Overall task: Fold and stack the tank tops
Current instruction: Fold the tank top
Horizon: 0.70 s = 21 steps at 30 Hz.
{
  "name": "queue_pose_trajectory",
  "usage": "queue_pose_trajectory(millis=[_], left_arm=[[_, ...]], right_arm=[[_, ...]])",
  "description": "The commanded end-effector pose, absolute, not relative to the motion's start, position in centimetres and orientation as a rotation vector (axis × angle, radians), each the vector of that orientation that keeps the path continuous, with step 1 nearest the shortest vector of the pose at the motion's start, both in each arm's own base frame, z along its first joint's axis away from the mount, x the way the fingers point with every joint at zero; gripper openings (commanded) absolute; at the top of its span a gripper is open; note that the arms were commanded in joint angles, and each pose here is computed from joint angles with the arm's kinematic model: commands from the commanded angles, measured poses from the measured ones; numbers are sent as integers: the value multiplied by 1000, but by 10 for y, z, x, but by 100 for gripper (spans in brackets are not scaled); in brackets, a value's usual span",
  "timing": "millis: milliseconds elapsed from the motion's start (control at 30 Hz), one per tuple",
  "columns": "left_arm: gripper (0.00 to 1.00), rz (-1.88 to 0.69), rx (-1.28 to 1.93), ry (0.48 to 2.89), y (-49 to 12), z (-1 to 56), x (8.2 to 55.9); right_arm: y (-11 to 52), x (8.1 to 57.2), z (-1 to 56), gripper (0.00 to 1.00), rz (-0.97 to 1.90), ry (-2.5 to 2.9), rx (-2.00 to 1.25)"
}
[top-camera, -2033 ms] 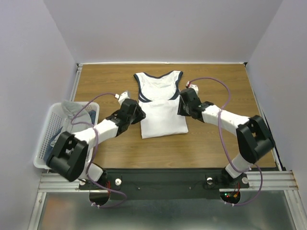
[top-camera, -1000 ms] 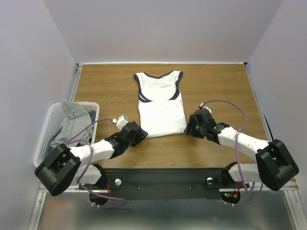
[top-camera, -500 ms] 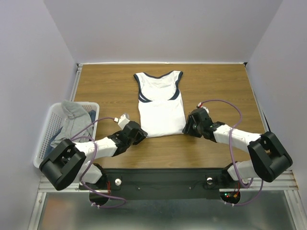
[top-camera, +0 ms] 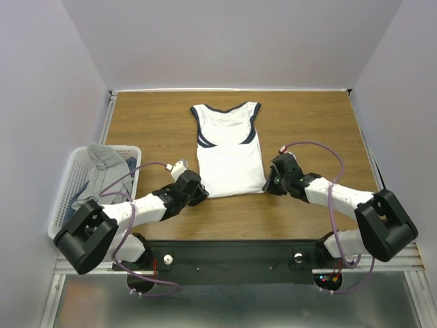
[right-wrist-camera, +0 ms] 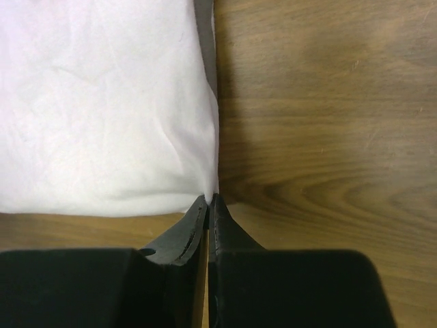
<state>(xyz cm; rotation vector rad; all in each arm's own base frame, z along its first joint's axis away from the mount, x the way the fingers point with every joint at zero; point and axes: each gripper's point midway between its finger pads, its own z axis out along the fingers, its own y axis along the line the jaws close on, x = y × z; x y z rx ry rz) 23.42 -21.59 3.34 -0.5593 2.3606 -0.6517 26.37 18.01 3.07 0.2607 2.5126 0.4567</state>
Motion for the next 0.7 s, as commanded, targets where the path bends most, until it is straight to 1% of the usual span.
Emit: queue_pose_trajectory(millis=[0, 33, 67, 100, 133, 300, 467, 667], left_arm=[[0, -704, -476, 2399, -222, 49, 216], [0, -695, -480, 2421, -220, 47, 210], [0, -719, -476, 2418, -222, 52, 206], [0, -742, -453, 2437, -226, 52, 197], [0, -766, -454, 2444, -228, 54, 190], [0, -803, -394, 2555, -238, 48, 152], [0, -792, -327, 2631, -239, 43, 120], [0, -781, -308, 2720, -231, 26, 89]], right_arm=[[174, 230, 38, 5, 496, 2579, 205], [178, 223, 48, 4, 548, 2568, 192], [176, 216, 50, 4, 558, 2576, 192], [174, 200, 45, 4, 557, 2625, 188], [174, 195, 53, 4, 588, 2604, 183], [176, 153, 58, 4, 672, 2677, 184], [170, 122, 49, 4, 711, 2737, 204], [168, 99, 42, 4, 763, 2775, 231]])
